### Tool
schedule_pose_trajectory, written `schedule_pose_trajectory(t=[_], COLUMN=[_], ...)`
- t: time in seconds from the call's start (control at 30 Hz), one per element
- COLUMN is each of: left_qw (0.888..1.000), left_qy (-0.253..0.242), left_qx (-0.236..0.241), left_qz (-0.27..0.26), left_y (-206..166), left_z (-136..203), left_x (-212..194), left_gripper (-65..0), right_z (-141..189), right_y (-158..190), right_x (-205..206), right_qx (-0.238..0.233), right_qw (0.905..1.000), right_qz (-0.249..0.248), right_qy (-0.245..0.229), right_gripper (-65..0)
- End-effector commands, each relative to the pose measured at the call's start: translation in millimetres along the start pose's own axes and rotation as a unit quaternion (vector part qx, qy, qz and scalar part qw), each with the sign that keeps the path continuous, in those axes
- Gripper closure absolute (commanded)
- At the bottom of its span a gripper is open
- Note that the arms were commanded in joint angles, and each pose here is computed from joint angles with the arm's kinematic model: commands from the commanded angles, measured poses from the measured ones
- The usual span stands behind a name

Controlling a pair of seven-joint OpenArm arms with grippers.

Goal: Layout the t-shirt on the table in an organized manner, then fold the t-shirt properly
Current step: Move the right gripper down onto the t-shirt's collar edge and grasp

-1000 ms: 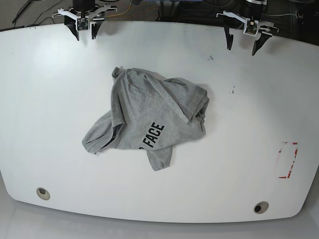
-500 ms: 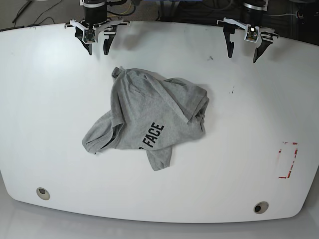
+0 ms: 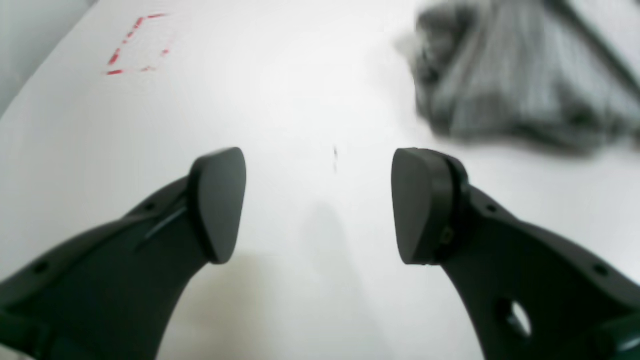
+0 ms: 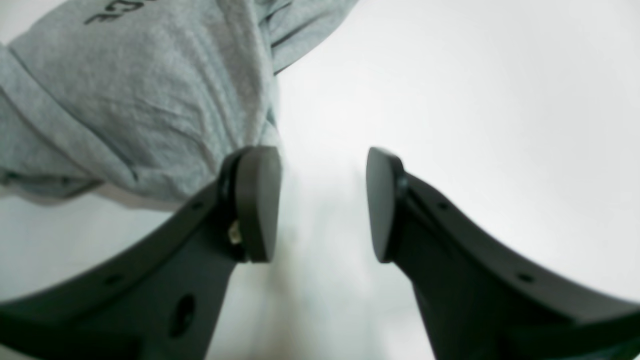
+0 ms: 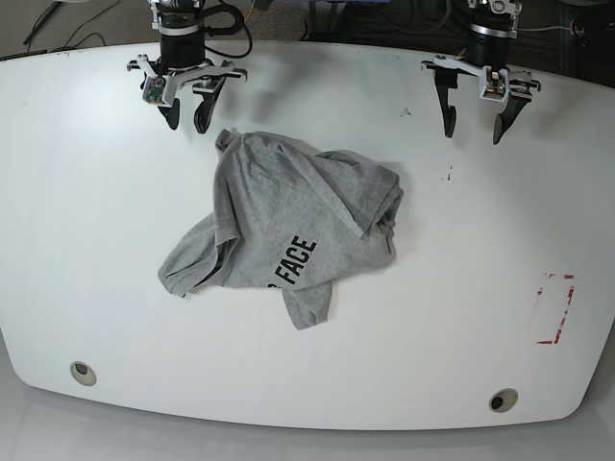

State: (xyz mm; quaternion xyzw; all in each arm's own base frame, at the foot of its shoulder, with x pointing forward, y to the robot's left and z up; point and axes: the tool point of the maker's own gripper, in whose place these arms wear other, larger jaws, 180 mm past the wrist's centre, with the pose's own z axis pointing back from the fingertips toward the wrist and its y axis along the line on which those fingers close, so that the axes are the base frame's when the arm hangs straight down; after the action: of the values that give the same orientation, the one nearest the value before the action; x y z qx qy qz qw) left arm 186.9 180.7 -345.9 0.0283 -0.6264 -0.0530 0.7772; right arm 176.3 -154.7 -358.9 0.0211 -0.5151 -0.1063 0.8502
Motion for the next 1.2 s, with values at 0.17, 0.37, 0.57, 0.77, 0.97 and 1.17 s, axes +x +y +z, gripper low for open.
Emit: schedule_pose_trajectory(t=[0.17,0.37,0.57,0.77,0.97,1.17], left_qw=[0.999,0.999,0.999,0.999,0.999,0.999], left_qy=[-0.032,-0.04,-0.044,-0.049,-0.049,-0.049], left_qx=[0.007,0.01,0.011,0.012,0.012,0.006], left_qz=[0.015,0.014,0.013,0.011,0.011,-0.002], left_y=[4,7,8,9,9,12], left_z=[-10,-22,-24,-27,-27,-28], left_x=[18,25,27,30,30,31], left_gripper=[-43.1,-42.8,-42.8,-42.7,-42.7,-42.7], right_z=[-15,-28,-29,-31,-28,-31], right_y=[8,17,39,66,97,103], right_x=[25,28,25,27,26,31], right_qx=[0.026,0.049,0.082,0.119,0.185,0.201], right_qw=[0.9985,0.9959,0.9915,0.988,0.981,0.9789], right_qz=[-0.042,-0.076,-0.1,-0.097,-0.053,-0.034], right_qy=[-0.024,-0.003,0.013,0.014,0.025,0.02], right_gripper=[-27.3,-27.3,-27.3,-27.3,-27.3,-27.3])
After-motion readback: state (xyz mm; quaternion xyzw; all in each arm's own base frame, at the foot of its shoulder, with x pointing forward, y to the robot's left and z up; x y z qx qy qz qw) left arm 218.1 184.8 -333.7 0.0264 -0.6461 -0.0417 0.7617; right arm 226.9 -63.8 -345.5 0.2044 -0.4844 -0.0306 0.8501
